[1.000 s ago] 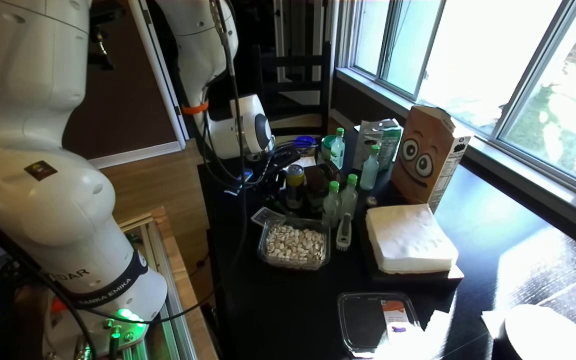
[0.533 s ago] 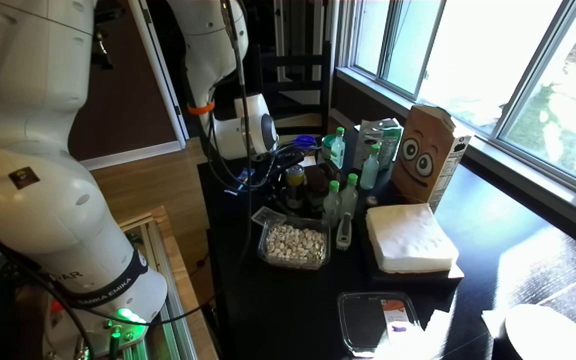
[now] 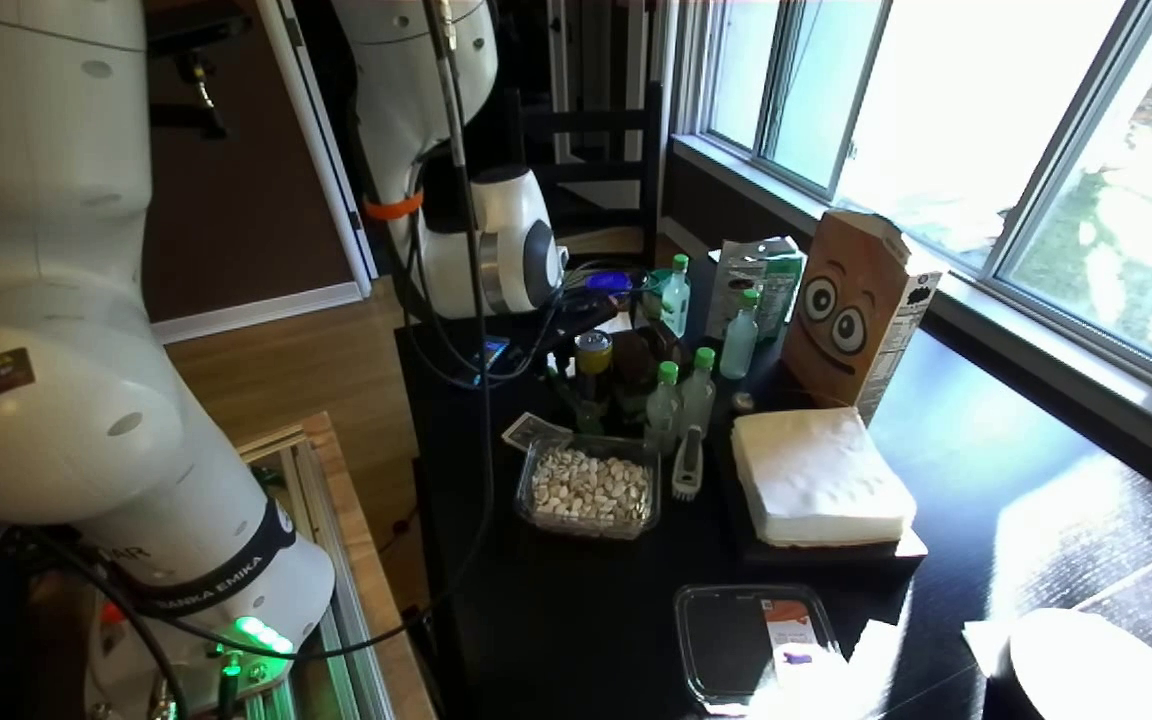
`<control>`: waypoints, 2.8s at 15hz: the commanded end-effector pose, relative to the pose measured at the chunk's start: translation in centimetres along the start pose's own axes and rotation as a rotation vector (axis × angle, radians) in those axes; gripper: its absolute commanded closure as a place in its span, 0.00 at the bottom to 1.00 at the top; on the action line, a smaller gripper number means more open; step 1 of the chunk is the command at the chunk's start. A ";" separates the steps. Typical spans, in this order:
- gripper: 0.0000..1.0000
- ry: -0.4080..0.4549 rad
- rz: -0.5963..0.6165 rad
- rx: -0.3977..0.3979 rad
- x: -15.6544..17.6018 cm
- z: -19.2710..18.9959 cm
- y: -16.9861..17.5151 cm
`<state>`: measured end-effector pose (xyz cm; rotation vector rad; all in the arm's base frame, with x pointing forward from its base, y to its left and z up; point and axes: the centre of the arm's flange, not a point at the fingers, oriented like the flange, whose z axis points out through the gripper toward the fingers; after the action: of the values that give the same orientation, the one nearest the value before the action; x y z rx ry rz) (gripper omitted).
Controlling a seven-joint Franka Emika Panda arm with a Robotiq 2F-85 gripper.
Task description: Pick up the spoon and place it in the container
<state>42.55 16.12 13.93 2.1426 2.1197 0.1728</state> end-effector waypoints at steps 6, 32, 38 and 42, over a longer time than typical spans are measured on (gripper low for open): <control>0.94 0.352 0.111 -0.096 -5.7 -5.9 -1.8; 0.94 0.639 0.958 -0.333 -20.9 -10.0 -0.6; 0.94 0.583 1.213 -0.377 -24.3 -8.0 -1.3; 0.94 0.555 1.273 -0.348 -23.3 -7.4 -1.9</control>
<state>39.45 -8.52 21.36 2.9596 0.4808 1.2128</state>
